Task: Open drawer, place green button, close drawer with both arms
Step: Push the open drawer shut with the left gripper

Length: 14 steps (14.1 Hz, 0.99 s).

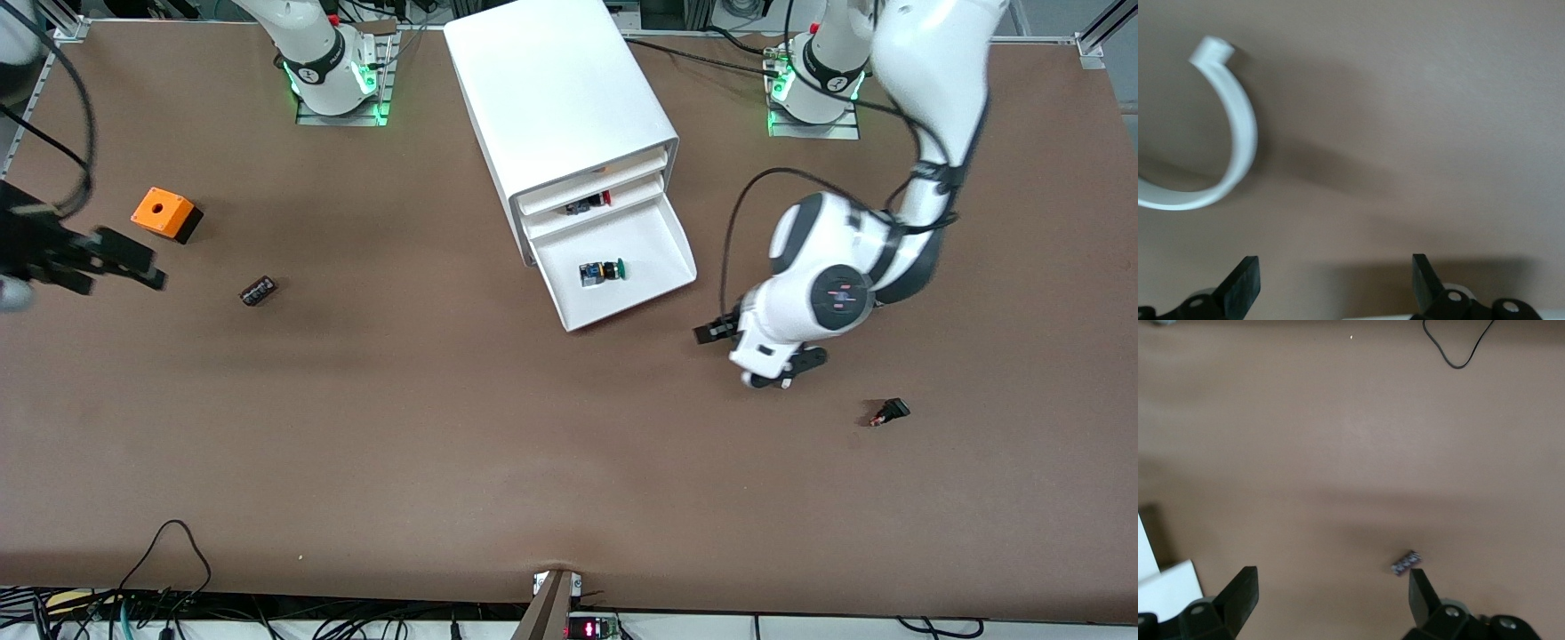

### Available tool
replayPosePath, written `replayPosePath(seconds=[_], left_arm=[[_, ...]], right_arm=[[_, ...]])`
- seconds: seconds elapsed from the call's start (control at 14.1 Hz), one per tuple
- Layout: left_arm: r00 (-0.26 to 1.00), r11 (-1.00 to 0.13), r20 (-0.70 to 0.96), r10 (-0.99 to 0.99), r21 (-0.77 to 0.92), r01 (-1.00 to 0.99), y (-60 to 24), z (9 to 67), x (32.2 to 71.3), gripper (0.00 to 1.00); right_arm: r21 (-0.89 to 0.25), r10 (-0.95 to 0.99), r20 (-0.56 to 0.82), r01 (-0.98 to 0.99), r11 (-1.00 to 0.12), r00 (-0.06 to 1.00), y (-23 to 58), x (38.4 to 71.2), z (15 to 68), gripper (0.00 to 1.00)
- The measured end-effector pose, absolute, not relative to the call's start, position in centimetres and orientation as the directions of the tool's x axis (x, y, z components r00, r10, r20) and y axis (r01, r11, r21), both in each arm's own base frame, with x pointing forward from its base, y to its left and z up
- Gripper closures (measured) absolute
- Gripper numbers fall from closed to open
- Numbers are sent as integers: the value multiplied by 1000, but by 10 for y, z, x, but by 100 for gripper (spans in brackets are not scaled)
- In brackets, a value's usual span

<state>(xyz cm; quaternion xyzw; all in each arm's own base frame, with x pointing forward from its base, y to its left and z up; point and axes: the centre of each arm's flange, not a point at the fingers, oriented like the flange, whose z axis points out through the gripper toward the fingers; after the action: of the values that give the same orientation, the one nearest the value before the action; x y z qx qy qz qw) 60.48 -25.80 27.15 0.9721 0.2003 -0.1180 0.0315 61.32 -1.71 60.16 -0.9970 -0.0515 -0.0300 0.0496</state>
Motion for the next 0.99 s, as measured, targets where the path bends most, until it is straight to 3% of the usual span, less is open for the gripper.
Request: replayPosePath(seconds=[0.28,0.99], left_arm=[[910,-920,-169,378,40,390,-306,236,594,0],[897,-910,-167,409,0,415,-372,206,549,0]], right_arm=[[4,303,55,304,-953,951,-53,594,619,0],[19,318,-45,319,-948,947,-61,587,608,0]])
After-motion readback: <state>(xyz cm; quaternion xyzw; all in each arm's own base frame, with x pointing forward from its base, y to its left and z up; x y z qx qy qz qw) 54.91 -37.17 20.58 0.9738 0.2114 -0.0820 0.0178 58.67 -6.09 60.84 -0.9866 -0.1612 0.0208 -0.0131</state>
